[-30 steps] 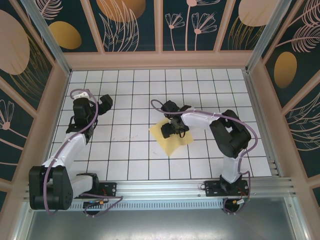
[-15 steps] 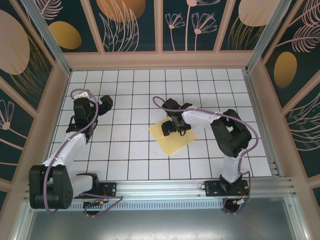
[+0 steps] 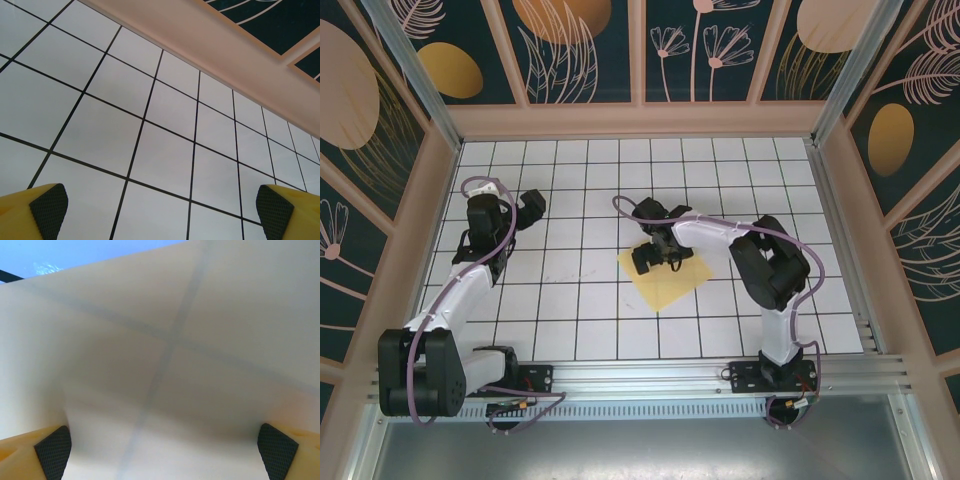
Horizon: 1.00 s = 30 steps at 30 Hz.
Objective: Fold a paper plane with a square sheet of paper (pick it up from the middle)
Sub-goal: Fold the square sheet of paper in half at the center of the table.
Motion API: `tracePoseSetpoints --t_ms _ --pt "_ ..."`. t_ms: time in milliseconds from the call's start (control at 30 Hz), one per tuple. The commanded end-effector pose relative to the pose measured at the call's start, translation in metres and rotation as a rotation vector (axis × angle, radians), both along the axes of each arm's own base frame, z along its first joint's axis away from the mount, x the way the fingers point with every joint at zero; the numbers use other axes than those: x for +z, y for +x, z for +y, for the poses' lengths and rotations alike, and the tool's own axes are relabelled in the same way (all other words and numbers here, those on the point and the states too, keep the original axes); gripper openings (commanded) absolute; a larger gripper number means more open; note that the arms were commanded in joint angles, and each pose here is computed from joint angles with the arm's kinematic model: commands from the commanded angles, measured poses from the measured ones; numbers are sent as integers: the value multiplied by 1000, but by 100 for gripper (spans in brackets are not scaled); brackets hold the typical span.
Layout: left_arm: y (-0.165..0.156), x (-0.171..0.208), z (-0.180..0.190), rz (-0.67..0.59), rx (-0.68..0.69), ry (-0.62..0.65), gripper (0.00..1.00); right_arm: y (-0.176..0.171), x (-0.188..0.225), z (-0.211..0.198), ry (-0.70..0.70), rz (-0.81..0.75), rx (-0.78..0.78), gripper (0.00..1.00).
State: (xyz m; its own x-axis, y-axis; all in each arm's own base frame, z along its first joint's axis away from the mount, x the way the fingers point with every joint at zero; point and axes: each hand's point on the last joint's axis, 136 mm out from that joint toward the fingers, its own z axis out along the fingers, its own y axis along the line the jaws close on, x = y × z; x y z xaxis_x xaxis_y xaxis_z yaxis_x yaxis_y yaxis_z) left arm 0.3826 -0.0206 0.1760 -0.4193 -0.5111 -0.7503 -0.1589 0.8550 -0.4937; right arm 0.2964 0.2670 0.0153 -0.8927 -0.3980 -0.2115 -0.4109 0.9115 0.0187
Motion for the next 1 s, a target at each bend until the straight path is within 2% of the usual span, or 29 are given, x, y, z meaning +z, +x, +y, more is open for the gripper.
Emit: tracePoseSetpoints --t_ms 0,200,367,433,500,600,733,833,967 --pt "5 8 5 -12 11 28 99 -17 -22 -12 -49 89 31 97" --pt "5 7 5 -6 12 27 98 -30 -50 -31 -84 156 10 87" --pt "6 5 5 -2 10 26 98 -23 -45 -33 -98 122 -11 77" --pt "6 5 5 -1 9 26 98 -15 -35 -26 -65 90 -21 69" --pt "6 4 3 3 3 22 99 -8 -22 -15 -12 63 -34 57" --pt "6 2 0 13 -16 10 98 -2 15 23 199 52 -41 41" --pt "7 -3 -6 49 -40 -10 98 5 63 64 481 48 -65 28" --pt "6 -5 -11 65 -64 -37 98 13 88 81 641 57 -98 23" --pt "2 -8 -26 67 -122 -115 95 25 104 87 777 57 -142 22"
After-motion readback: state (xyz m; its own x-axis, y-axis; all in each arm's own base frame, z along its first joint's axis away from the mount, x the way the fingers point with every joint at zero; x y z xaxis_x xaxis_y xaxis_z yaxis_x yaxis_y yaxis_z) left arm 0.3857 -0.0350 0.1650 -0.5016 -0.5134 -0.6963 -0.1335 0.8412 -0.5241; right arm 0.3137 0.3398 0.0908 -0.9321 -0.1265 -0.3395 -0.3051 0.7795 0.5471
